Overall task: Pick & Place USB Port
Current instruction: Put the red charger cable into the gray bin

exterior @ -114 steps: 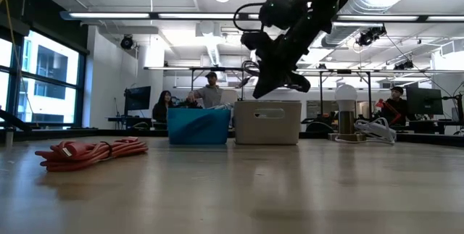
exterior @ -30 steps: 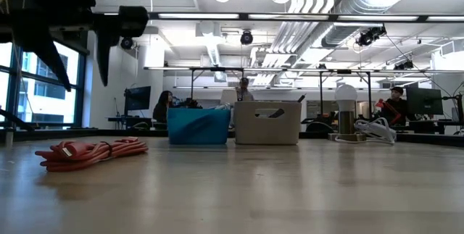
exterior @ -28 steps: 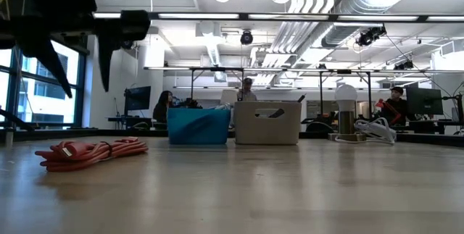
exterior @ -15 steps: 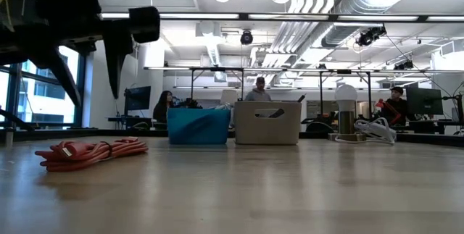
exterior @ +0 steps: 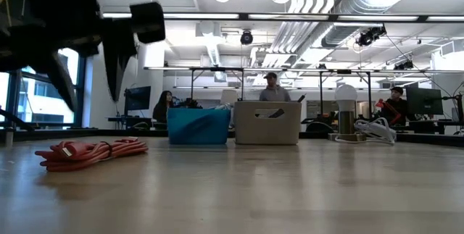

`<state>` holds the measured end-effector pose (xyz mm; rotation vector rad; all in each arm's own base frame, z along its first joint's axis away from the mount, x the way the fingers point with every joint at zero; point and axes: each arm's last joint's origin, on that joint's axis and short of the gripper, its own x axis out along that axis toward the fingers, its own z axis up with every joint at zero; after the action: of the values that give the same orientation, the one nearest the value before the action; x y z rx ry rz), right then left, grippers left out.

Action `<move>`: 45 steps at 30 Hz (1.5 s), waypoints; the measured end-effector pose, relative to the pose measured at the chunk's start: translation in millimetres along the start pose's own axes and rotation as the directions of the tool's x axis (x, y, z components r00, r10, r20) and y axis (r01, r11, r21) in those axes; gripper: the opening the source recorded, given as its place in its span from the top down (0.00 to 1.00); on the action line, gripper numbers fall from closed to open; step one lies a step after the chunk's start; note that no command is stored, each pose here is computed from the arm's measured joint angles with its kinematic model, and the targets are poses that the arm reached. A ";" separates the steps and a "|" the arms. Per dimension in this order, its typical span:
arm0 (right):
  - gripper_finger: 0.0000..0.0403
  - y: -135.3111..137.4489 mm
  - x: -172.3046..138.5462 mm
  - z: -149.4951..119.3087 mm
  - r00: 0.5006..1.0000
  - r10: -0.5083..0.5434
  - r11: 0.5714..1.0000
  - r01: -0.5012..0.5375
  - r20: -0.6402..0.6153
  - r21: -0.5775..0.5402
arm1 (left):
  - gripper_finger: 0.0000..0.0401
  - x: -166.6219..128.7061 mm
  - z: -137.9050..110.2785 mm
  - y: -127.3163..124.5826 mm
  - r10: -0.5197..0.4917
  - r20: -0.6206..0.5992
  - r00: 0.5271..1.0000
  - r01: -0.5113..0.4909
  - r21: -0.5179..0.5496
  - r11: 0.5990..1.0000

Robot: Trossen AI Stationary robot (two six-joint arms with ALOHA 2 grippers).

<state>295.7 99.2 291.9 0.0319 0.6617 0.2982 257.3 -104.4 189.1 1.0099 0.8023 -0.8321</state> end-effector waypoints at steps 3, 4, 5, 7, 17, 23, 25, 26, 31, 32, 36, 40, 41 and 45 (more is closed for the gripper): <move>0.64 0.2 0.0 0.1 1.000 0.001 1.000 -0.001 0.001 0.000 | 0.57 9.0 0.1 -2.1 -0.021 -0.013 1.000 0.021 0.021 1.000; 0.64 0.2 0.0 -0.2 1.000 0.001 1.000 -0.001 -0.001 0.000 | 0.57 11.2 0.9 -0.9 -0.015 -0.008 1.000 0.015 0.023 1.000; 0.64 0.2 0.0 -0.2 1.000 0.001 1.000 -0.001 -0.002 0.000 | 0.57 12.6 0.9 -0.9 -0.017 -0.011 1.000 0.017 0.025 1.000; 0.64 0.3 -0.1 -0.1 1.000 0.001 1.000 -0.001 -0.001 0.000 | 0.57 16.3 -0.4 -1.6 -0.029 -0.022 0.999 0.030 0.026 0.999; 0.64 0.4 -0.2 0.9 1.000 0.003 1.000 -0.003 0.010 -0.001 | 0.57 18.0 1.5 2.1 0.016 -0.014 1.000 -0.016 0.043 0.999; 0.64 0.5 -0.3 1.4 1.000 0.004 1.000 -0.004 0.014 0.000 | 0.57 17.9 1.1 2.2 0.023 -0.025 0.999 -0.022 0.038 0.999; 0.64 0.5 -0.3 1.6 1.000 0.006 1.000 -0.006 0.016 0.000 | 0.57 17.9 1.0 2.0 0.021 -0.026 0.999 -0.020 0.033 0.999; 0.64 0.6 -0.3 1.7 1.000 0.006 1.000 -0.006 0.018 0.001 | 0.57 19.2 0.9 1.9 0.018 -0.029 0.999 -0.018 0.028 0.999; 0.64 0.6 -0.3 1.9 1.000 0.007 1.000 -0.007 0.019 0.001 | 0.57 34.1 -2.1 -0.7 -0.011 -0.069 0.998 0.013 0.019 1.000; 0.64 0.8 -0.3 1.9 1.000 0.008 1.000 -0.008 0.019 0.002 | 0.57 38.0 -3.0 -1.6 -0.022 -0.081 0.996 0.023 0.018 1.000; 0.64 1.6 -0.2 1.9 1.000 0.011 1.000 -0.011 0.020 0.007 | 0.57 49.3 -5.9 -4.5 -0.054 -0.117 0.992 0.057 0.026 0.998; 0.64 2.8 -0.2 1.8 1.000 0.013 1.000 -0.014 0.020 0.006 | 0.60 52.4 -6.5 -5.2 -0.062 -0.119 0.991 0.067 0.039 0.997; 0.64 2.9 -0.2 1.8 1.000 0.012 1.000 -0.013 0.020 0.011 | 0.63 52.4 -6.7 -5.4 -0.063 -0.122 0.991 0.068 0.039 0.997; 0.64 2.5 -0.2 1.8 1.000 0.004 1.000 -0.005 0.021 0.020 | 0.89 52.7 -7.5 -6.1 -0.062 -0.136 0.989 0.069 0.043 0.997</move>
<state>296.0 101.7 293.8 0.0559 0.6438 0.2950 274.5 -110.4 138.7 1.0958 0.9387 -0.8491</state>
